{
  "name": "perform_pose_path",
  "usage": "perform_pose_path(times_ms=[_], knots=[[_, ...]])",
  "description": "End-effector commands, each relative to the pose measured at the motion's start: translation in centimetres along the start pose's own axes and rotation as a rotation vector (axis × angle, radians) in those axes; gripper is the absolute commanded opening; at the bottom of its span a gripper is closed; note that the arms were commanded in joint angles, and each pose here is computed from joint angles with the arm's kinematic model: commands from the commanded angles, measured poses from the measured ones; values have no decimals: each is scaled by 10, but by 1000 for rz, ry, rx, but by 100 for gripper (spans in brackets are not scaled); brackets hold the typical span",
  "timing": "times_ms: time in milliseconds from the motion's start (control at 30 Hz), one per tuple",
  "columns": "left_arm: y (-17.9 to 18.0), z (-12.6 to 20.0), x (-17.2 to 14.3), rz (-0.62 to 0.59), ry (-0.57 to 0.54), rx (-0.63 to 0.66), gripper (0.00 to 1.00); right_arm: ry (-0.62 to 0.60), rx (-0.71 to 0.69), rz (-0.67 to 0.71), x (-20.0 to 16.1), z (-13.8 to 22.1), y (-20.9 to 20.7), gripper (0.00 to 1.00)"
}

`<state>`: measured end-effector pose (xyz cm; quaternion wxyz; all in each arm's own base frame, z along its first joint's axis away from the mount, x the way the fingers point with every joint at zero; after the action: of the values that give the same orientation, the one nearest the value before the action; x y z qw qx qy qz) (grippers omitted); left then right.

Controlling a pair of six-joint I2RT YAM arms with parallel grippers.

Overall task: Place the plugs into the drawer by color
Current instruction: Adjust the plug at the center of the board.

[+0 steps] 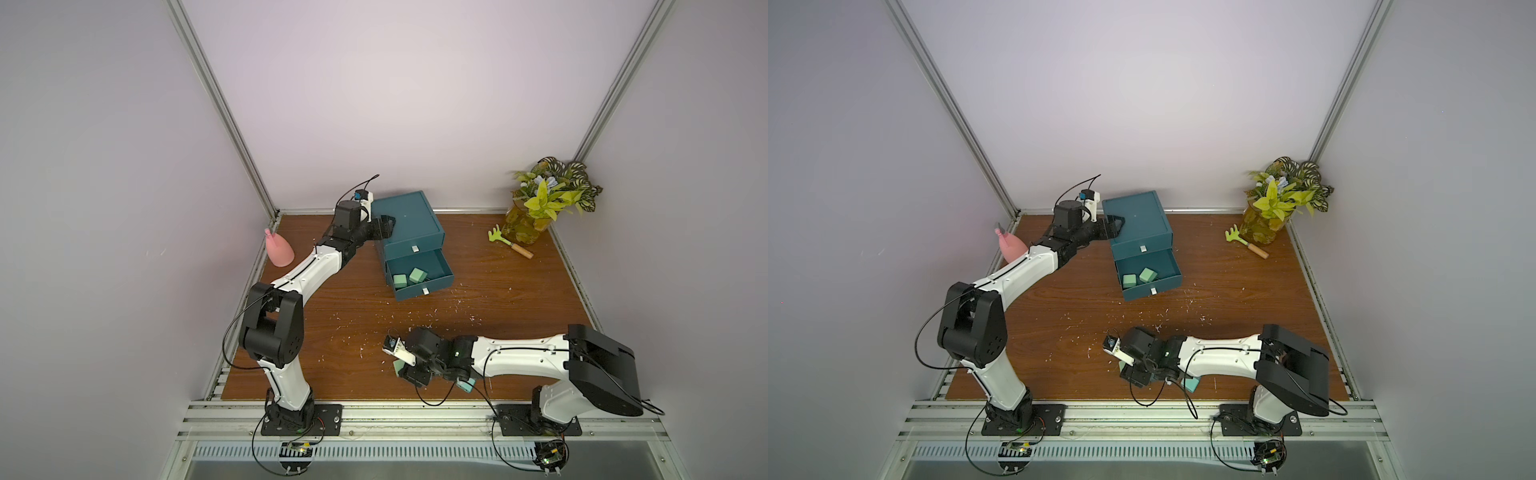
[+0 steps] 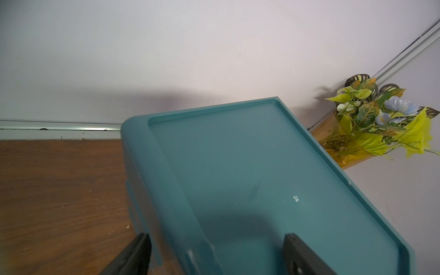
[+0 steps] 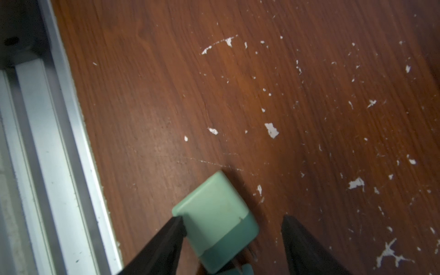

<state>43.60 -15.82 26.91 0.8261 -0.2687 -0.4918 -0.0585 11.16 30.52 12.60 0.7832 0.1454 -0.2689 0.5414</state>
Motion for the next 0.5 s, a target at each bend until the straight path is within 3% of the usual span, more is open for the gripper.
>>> perform_pose_path(times_ms=[0, 267, 467], knots=[[3, -5, -18, -6, 70, 29, 82, -7, -38, 15, 7, -4, -4, 72], [1, -5, -18, -10, 71, 26, 83, -56, 23, 5, 26, 6, -2, 72], [0, -4, -17, -10, 69, 23, 83, -33, 62, -9, 17, 8, 1, 79]])
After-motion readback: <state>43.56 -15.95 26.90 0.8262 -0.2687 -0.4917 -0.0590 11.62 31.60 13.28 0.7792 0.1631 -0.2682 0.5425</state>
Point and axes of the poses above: each gripper's point midway between its finger pads, its own z axis back along the fingers, its own y axis along the line the jaws close on, x = y × z, the point moved 9 cm from there along z, back along the fingers, and after that the axes turned 1 degree about -z, right-handed, at the moved point
